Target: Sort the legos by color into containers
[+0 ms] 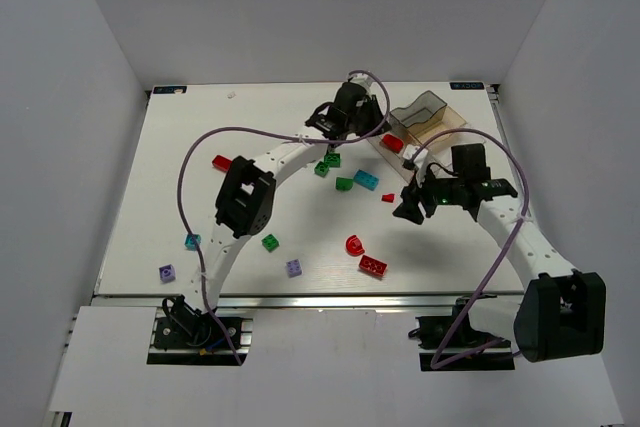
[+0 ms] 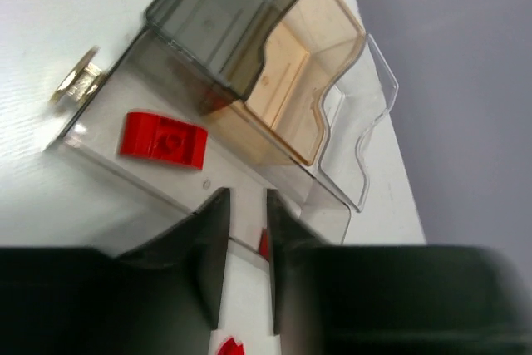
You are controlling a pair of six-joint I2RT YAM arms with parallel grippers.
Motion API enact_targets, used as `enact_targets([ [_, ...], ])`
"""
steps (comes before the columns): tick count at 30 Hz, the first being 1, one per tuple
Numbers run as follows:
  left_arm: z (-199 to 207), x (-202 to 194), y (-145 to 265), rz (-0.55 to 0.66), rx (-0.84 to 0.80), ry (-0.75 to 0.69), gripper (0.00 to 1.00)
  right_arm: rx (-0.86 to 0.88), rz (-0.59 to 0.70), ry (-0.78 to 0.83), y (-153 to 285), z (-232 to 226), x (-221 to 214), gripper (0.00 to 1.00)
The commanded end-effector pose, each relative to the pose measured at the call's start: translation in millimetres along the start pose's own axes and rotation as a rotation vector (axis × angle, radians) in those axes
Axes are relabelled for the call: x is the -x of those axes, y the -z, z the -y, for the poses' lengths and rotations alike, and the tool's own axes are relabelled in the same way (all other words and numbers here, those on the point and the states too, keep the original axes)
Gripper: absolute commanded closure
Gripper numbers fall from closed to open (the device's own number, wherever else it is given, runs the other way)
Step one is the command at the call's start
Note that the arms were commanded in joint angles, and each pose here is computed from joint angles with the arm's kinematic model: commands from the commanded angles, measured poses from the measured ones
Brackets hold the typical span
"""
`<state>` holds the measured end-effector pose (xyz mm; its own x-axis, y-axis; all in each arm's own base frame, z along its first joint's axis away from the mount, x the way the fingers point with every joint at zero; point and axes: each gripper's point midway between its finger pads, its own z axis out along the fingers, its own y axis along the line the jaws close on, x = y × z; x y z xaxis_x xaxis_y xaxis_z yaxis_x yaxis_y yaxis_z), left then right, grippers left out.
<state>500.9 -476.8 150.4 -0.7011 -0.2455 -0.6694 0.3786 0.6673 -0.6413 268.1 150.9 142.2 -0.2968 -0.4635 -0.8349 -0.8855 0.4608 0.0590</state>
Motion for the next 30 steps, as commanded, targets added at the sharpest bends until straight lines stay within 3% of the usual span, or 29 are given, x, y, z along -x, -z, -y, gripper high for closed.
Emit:
enact_targets([
  [1,31,78,76,0.148,0.048,-0.101,0.81,0.258,0.037,0.146,2,-45,-2,0.4],
  [2,41,104,110,0.212,0.066,-0.119,0.84,0.301,-0.002,0.127,1,-53,-16,0.42],
  [3,41,102,123,0.207,0.081,-0.129,0.85,0.325,-0.024,0.16,-2,-58,-27,0.42],
  [4,9,84,131,0.173,0.167,-0.131,0.82,0.353,-0.051,0.178,-6,-66,-34,0.4],
  [5,18,98,163,0.213,0.165,-0.134,0.76,0.356,-0.086,0.188,-7,-68,-43,0.38],
  [6,-10,75,173,0.163,0.236,-0.125,0.54,0.394,-0.106,0.219,-11,-80,-52,0.32],
  [7,-15,66,186,0.15,0.254,-0.121,0.43,0.398,-0.119,0.234,-12,-83,-55,0.3],
  [9,-11,60,225,0.16,0.261,-0.116,0.32,0.421,-0.147,0.272,-15,-93,-66,0.25],
  [10,-33,29,231,0.104,0.306,-0.09,0.3,0.425,-0.149,0.292,-15,-97,-67,0.2],
  [13,-36,9,270,0.11,0.317,-0.021,0.28,0.45,-0.177,0.317,-23,-112,-76,0.16],
  [14,-54,-16,276,0.072,0.353,0.004,0.28,0.461,-0.199,0.333,-27,-118,-79,0.15],
  [20,-75,-50,330,0.132,0.408,0.131,0.27,0.343,-0.252,0.289,-51,-116,-84,0.11],
  [29,-84,-70,353,0.1,0.458,0.152,0.27,0.161,-0.307,0.286,-68,-101,-102,0.26],
  [30,-84,-72,353,0.1,0.456,0.155,0.27,0.166,-0.315,0.277,-69,-104,-107,0.32],
])
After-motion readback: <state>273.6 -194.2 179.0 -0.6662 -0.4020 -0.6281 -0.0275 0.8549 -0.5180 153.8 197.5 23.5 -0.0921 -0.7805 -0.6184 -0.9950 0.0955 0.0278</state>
